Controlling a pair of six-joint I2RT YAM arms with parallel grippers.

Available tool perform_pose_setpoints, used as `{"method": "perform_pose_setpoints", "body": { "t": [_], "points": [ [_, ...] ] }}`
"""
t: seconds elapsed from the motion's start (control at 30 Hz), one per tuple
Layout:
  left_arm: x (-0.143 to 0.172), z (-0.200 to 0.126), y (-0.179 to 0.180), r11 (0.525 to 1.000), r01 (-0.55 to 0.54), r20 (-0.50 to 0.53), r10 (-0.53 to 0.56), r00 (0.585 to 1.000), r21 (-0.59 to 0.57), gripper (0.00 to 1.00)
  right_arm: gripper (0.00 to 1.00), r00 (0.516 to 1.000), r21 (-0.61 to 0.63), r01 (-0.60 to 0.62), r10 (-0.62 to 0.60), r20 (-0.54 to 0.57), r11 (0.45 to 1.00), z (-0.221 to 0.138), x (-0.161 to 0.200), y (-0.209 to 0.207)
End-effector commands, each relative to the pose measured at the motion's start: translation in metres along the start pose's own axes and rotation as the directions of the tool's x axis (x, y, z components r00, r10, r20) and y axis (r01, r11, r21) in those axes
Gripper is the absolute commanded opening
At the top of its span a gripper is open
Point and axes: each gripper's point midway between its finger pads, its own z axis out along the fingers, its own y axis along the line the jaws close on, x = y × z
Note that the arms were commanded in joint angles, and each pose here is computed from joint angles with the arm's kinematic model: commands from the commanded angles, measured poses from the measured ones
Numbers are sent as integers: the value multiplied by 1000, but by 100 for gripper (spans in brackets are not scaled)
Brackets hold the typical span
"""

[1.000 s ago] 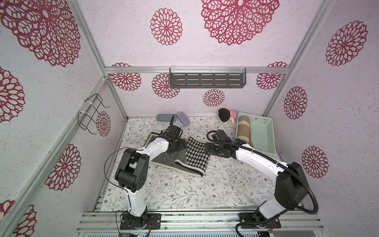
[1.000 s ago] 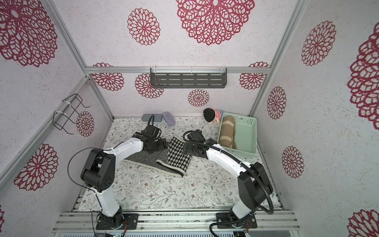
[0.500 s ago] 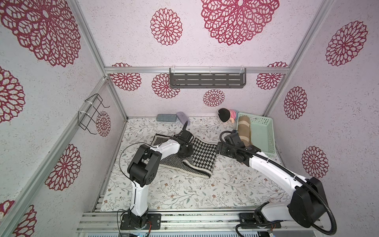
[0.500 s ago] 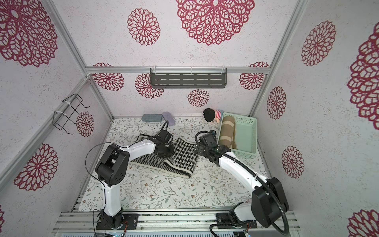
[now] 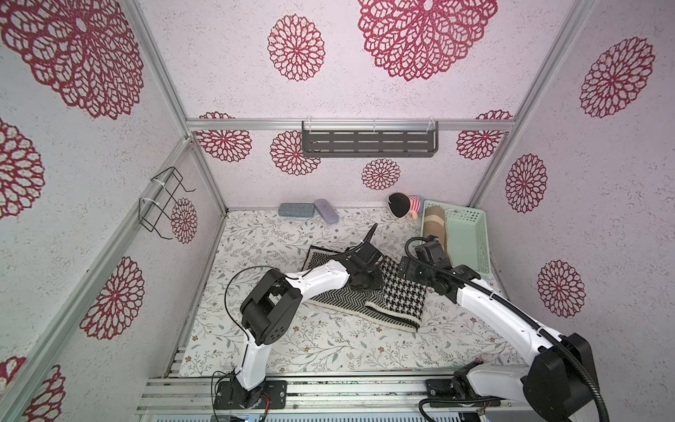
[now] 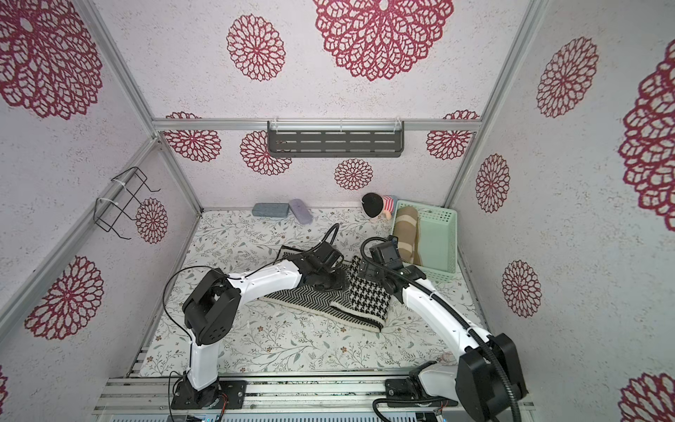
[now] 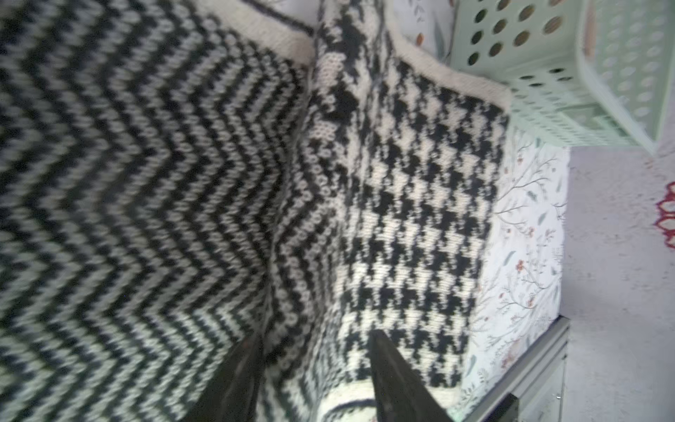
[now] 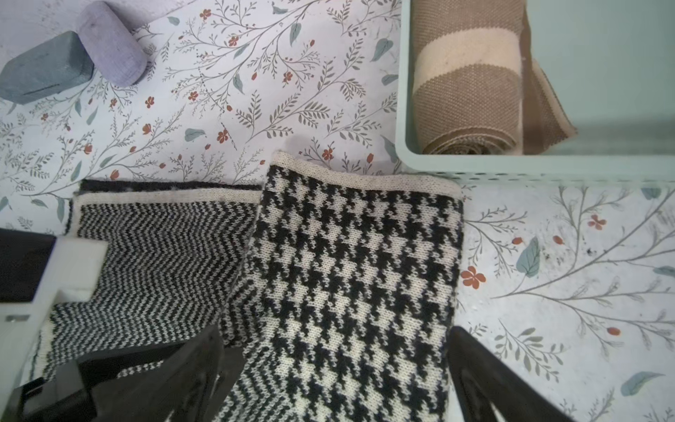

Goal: Roll up the scarf and place it into the basket
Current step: Fold the scarf at the center of the board.

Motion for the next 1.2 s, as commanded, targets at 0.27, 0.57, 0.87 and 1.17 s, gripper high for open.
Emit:
{"method": "perform_pose_setpoints", "body": {
  "t": [0.27,0.57,0.87,1.17],
  "points": [
    [22,2,5,997,18,-75,-13,997,72,54,87,993,4,80,-79,-82,997,58,-14,37],
    [32,1,2,996,-2,-127,14,992,91,48,75,984,54,98,-88,-157,994,106,-6,45],
    [42,-2,12,998,-31,-171,39,984,53,45,67,977,52,115,-104,-187,992,134,-2,54],
    [45,0,9,997,-38,-193,50,980,68,19,53,972,32,106,-96,-213,994,147,3,61]
  ]
}}
